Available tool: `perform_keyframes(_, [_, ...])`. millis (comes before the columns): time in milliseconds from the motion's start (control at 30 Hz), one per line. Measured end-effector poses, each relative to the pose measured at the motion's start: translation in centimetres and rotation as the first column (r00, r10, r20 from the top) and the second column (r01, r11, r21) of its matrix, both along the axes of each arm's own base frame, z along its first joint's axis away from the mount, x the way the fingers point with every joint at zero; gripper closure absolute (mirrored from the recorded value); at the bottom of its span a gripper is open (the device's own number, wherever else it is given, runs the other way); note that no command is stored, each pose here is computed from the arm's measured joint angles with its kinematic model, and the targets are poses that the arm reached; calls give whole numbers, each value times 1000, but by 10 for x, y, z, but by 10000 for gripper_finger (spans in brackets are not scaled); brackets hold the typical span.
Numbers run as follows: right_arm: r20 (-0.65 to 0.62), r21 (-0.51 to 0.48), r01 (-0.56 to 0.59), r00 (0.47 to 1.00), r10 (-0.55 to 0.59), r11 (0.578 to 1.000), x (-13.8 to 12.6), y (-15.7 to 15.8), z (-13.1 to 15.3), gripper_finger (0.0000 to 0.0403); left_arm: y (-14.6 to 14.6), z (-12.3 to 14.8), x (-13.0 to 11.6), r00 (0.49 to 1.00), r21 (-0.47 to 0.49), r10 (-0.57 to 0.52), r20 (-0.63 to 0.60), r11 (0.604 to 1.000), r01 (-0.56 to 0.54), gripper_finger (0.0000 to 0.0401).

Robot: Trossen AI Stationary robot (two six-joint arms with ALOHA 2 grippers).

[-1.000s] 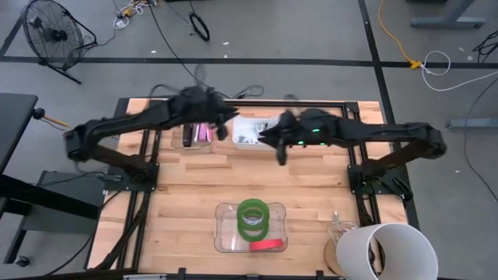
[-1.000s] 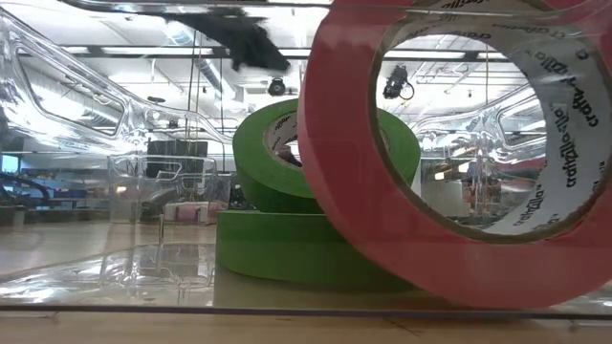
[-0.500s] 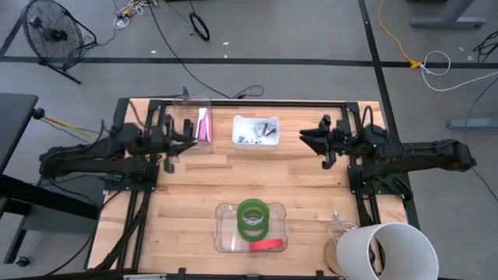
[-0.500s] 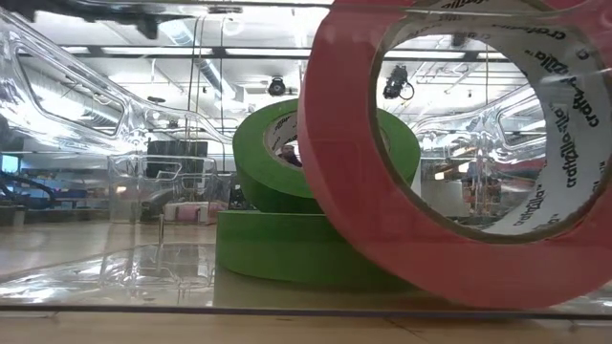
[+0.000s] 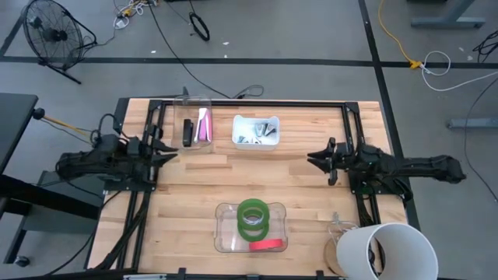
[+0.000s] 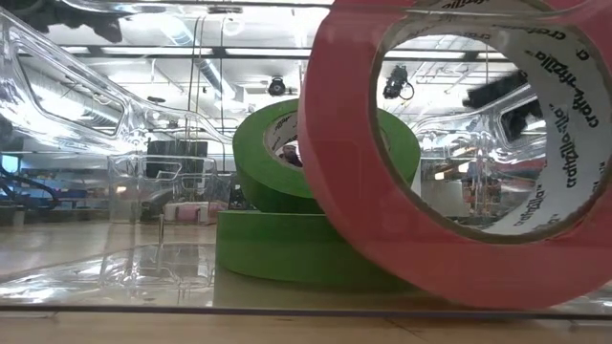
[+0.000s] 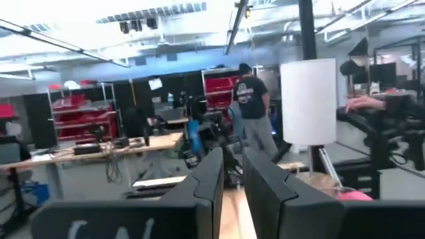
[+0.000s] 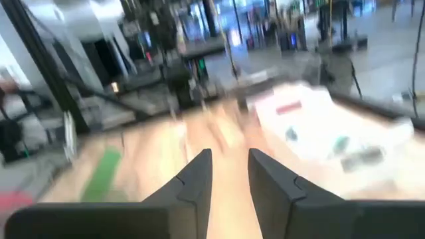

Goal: Pick and place Stapler, Stapler remover, tape
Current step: Return to Home Position

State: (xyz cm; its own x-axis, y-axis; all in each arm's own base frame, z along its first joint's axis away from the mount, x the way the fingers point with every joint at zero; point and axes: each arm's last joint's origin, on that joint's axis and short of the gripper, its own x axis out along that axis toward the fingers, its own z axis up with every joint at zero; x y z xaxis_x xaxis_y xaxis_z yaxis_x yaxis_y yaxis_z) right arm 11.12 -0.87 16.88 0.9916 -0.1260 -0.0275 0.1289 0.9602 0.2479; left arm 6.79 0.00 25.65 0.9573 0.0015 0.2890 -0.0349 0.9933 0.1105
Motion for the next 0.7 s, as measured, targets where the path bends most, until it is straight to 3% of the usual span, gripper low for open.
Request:
perform_keyframes(67, [-71, 4, 5, 997, -4, 1000, -6, 0, -9, 303, -1, 0, 1, 1000, 0, -20, 5, 1000, 20, 341])
perform_keyframes(267, [195, -22, -63, 979, 66, 998, -16, 3, 14, 303, -10, -10, 5, 991, 0, -134, -7, 991, 134, 341])
perform_keyframes(367, [330, -34, -49, 942, 58, 998, -20, 3, 29, 303, -15, -26, 10, 979, 0, -192, -63, 981, 192, 341])
perform_keyframes(500, [387, -40, -45, 920, 57, 998, -21, 3, 34, 303, -20, -46, 17, 970, 2, -234, -68, 972, 235, 341])
perform_keyframes(600, [384, -40, -46, 922, 57, 998, -21, 3, 33, 303, -23, -77, 26, 959, 3, -240, -151, 970, 243, 341])
perform_keyframes(700, [375, -39, -46, 925, 58, 998, -20, 3, 32, 303, -22, -87, 27, 941, 0, -212, -263, 976, 220, 341])
